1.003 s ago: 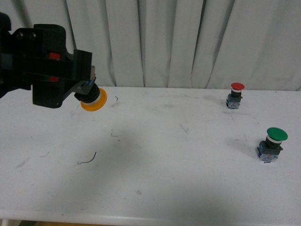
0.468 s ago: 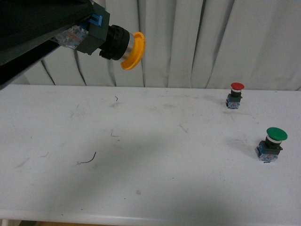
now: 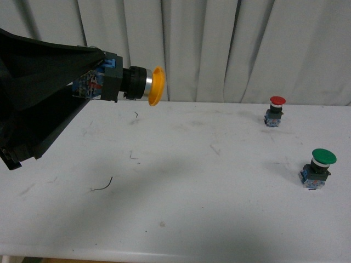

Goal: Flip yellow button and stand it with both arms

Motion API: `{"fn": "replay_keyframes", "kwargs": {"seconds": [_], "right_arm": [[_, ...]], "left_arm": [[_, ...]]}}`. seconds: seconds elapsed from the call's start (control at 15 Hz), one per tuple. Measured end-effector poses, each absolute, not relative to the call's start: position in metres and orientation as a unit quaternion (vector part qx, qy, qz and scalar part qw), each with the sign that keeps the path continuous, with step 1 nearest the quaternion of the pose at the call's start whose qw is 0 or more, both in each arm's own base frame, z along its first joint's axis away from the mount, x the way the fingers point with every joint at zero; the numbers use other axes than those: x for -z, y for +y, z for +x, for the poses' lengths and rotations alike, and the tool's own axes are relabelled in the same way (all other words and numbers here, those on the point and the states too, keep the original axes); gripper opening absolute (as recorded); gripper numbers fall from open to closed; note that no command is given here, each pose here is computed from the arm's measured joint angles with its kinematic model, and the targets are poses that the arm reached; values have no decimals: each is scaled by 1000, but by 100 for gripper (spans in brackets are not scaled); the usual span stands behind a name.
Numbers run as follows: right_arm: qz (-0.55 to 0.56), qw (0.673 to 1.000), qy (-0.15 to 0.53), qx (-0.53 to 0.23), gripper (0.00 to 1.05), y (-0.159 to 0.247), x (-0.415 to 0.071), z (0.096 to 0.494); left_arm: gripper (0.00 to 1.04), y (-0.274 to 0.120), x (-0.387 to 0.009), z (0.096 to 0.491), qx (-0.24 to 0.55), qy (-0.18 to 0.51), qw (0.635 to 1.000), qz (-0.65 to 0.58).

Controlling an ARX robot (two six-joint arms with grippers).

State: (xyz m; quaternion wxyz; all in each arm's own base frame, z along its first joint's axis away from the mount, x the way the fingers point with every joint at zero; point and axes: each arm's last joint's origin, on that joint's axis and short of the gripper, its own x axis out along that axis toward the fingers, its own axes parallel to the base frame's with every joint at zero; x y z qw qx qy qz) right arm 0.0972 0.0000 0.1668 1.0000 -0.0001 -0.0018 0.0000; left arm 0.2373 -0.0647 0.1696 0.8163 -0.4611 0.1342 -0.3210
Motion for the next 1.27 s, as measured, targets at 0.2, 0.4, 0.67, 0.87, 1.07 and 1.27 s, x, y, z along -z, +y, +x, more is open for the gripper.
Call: {"fn": "replay_keyframes", "kwargs": {"seconds": [0.2, 0.4, 0.67, 0.87, 1.07, 1.27], "right_arm": [[0, 1000, -2, 0, 98, 0, -167, 97], [0, 1000, -2, 0, 98, 0, -167, 97], [-33, 982, -88, -162, 98, -2, -206, 146], [-68, 968, -171, -172, 98, 12, -254, 236], [-68, 982, -83, -156, 98, 30, -233, 334], [-50, 984, -61, -158, 98, 32, -231, 367]], "left_arm": [[35, -67, -170, 232, 324, 140, 807, -474], [35, -65, -176, 231, 325, 124, 809, -474], [35, -70, -180, 228, 334, 118, 808, -471], [35, -72, -184, 226, 339, 109, 809, -467], [35, -73, -185, 227, 336, 103, 815, -461], [35, -73, -185, 227, 336, 101, 816, -459]]}}
